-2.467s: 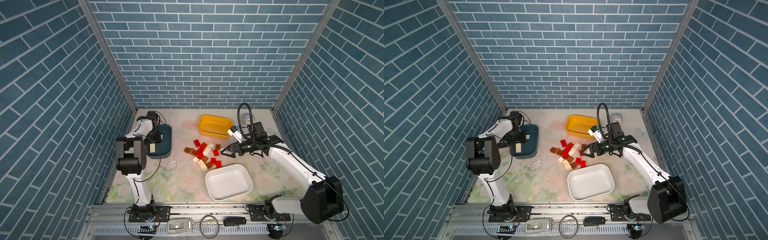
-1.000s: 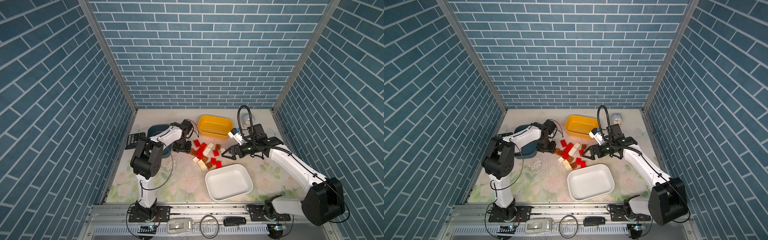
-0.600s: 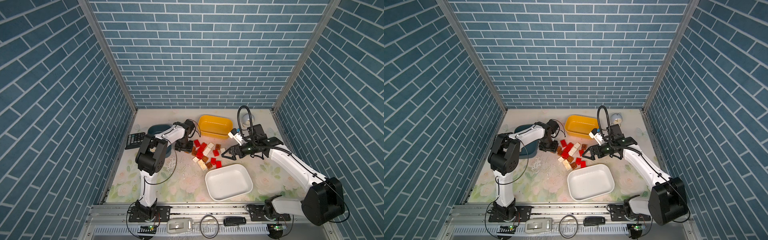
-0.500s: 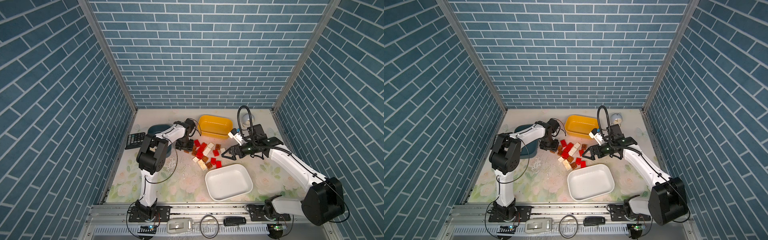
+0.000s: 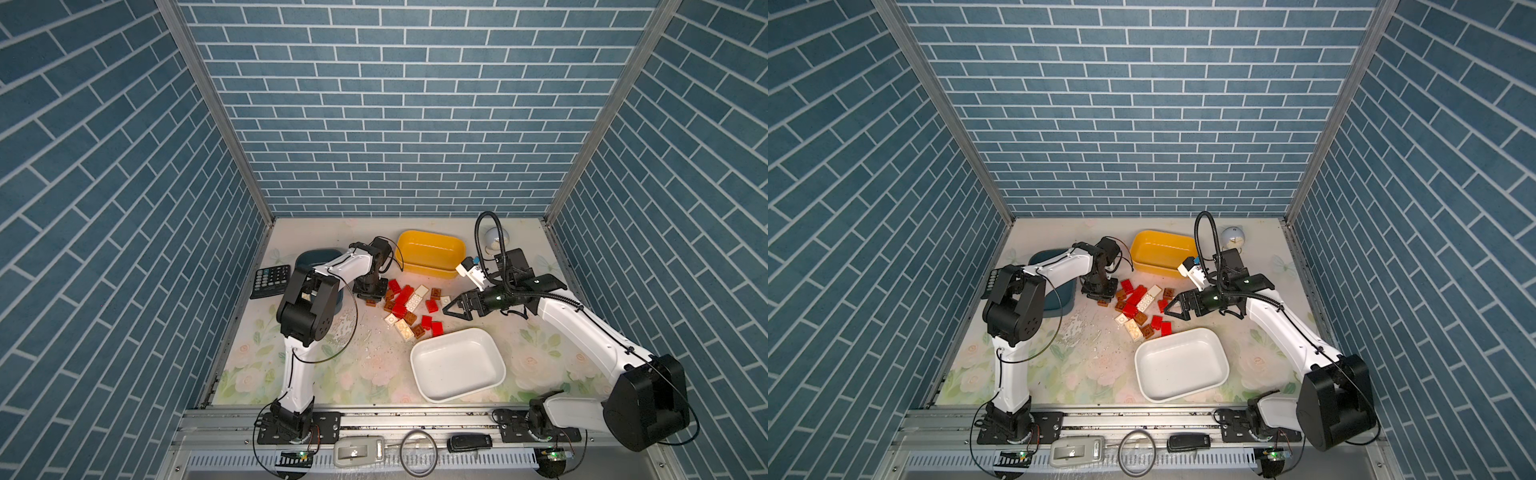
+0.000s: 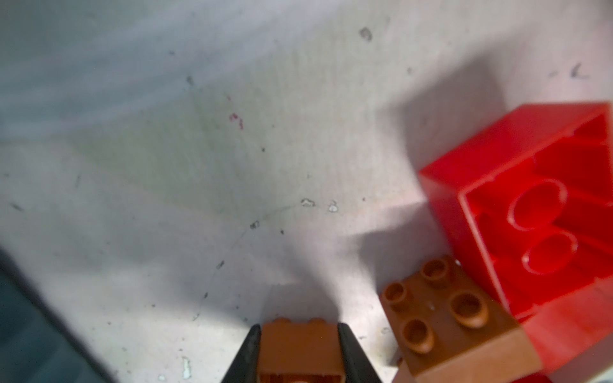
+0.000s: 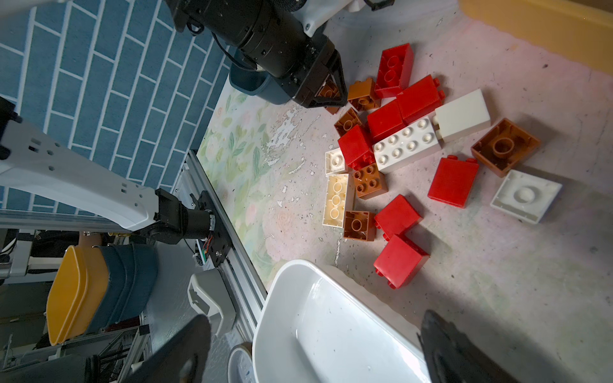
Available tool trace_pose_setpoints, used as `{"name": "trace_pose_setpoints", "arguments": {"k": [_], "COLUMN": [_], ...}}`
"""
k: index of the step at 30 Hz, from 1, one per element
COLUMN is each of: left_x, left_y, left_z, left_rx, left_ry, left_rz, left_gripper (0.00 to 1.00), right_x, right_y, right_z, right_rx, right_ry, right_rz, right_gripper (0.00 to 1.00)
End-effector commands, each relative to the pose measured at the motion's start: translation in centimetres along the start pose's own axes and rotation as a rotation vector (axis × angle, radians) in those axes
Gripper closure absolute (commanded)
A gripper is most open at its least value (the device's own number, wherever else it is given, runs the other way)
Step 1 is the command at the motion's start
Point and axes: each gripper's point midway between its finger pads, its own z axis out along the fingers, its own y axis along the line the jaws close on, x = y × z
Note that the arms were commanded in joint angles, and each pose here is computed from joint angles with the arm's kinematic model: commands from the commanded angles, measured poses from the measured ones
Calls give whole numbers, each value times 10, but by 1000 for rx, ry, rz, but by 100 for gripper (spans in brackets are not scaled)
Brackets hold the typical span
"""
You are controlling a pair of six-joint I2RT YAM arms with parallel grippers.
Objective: Sort the legos into containers by color
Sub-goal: Pick up the lego from the center of the table, then place the lego in the container.
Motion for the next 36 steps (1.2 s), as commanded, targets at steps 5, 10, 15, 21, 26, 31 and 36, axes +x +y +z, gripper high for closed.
{"name": "trace_pose_setpoints", "arguments": {"k": [5, 10, 15, 21, 26, 31, 36], "left_x": [-21, -68, -113, -149, -166, -191, -198], "left_y": [1, -10, -32, -72, -85, -104, -117], "left_z": [-46, -77, -83, -91, -76, -78, -73], "left_rx": [-8, 17, 103, 222, 259, 335, 361], "left_ry": [-76, -174, -265, -334, -356, -451, -462], "left_rz": [3, -8, -48, -34, -49, -75, -74], "left_gripper": [70, 70, 70, 69, 69, 64, 52], "right_x": [-4, -21, -38, -50, -52, -50, -47], "right_y": [1, 0, -13, -24, -28, -30, -31], "right_z": [-1, -3, -8, -21, -27, -31, -33], "right_rx": [5, 17, 91, 134, 147, 157, 161], "right_ry": [-7, -67, -125, -168, -180, -182, -183], "right_rz": [-29, -40, -33, -10, 0, 8, 15], "right_gripper": [1, 1, 1, 1, 1, 1, 1]}}
